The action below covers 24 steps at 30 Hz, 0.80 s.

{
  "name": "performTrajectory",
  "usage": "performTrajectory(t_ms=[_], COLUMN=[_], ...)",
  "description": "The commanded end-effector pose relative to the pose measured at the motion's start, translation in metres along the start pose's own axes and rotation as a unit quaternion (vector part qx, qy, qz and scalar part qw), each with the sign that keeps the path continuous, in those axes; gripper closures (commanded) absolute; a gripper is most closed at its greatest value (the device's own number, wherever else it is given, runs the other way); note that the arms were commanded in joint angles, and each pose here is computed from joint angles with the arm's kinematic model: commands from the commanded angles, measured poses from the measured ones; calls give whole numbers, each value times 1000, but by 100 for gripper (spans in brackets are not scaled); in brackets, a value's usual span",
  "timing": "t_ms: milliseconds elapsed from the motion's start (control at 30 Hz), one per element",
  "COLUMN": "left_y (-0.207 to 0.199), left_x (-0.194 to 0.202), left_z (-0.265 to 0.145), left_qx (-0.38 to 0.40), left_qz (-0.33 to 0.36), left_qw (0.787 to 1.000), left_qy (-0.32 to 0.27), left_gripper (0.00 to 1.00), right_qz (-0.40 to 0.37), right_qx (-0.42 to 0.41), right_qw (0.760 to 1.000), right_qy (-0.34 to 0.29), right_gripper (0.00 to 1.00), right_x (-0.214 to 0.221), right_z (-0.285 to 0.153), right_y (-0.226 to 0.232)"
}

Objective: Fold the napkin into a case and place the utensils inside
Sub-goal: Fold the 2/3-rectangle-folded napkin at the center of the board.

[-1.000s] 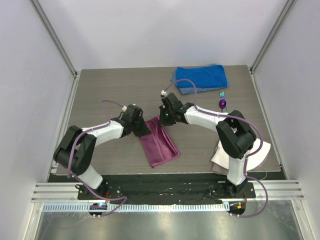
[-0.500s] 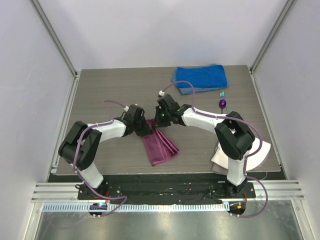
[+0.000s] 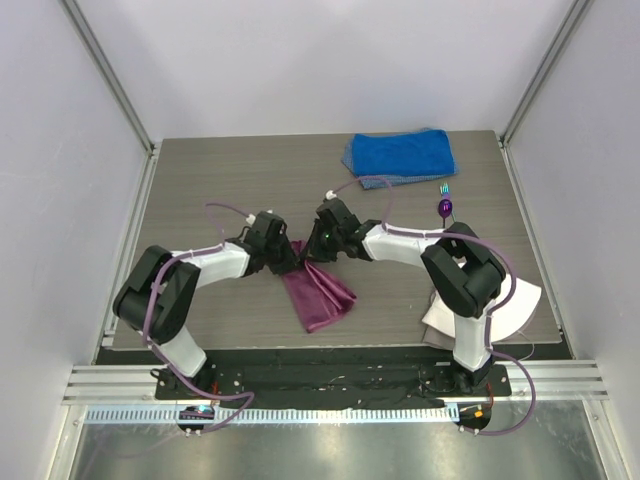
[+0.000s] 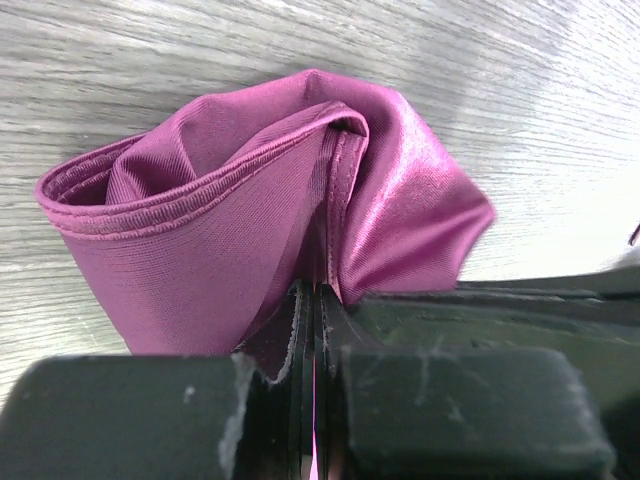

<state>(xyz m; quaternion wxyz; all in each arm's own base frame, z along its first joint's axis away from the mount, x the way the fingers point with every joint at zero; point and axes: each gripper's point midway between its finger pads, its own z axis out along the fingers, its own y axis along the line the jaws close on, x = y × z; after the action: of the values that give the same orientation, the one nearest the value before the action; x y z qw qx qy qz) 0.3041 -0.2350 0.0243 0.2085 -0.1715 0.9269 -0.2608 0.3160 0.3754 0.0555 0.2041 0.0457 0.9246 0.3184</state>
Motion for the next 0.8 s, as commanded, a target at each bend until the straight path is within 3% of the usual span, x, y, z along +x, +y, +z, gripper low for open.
performTrajectory(t_ms=[0,100,233,467,767], left_y=[-6,-10,-17,1,3], left_x=[1,-1,-4,-17,-41], left_z=[-9,-20,-41,-67,-61], left_qx=[15,24,30,-13,-19], left_qz=[5,14,23,20,13], left_qw=[1000,1000,999,998,999], left_qy=[1,-7,-16,-49,-48], left_gripper=[100,99,89,91,93], right_qz=[56,64,31,-88,-251], right_qx=[-44,-48,-44,18,99], right_qw=[997,996,998,996,963], right_qy=[-24,-34,-33,-17,-29], right_gripper=[99,99,99,99,99], right_x=[-1,-1,-2,-4,-12], right_z=[0,-3,-6,-6,-5], right_y=[13,11,12,2,-1])
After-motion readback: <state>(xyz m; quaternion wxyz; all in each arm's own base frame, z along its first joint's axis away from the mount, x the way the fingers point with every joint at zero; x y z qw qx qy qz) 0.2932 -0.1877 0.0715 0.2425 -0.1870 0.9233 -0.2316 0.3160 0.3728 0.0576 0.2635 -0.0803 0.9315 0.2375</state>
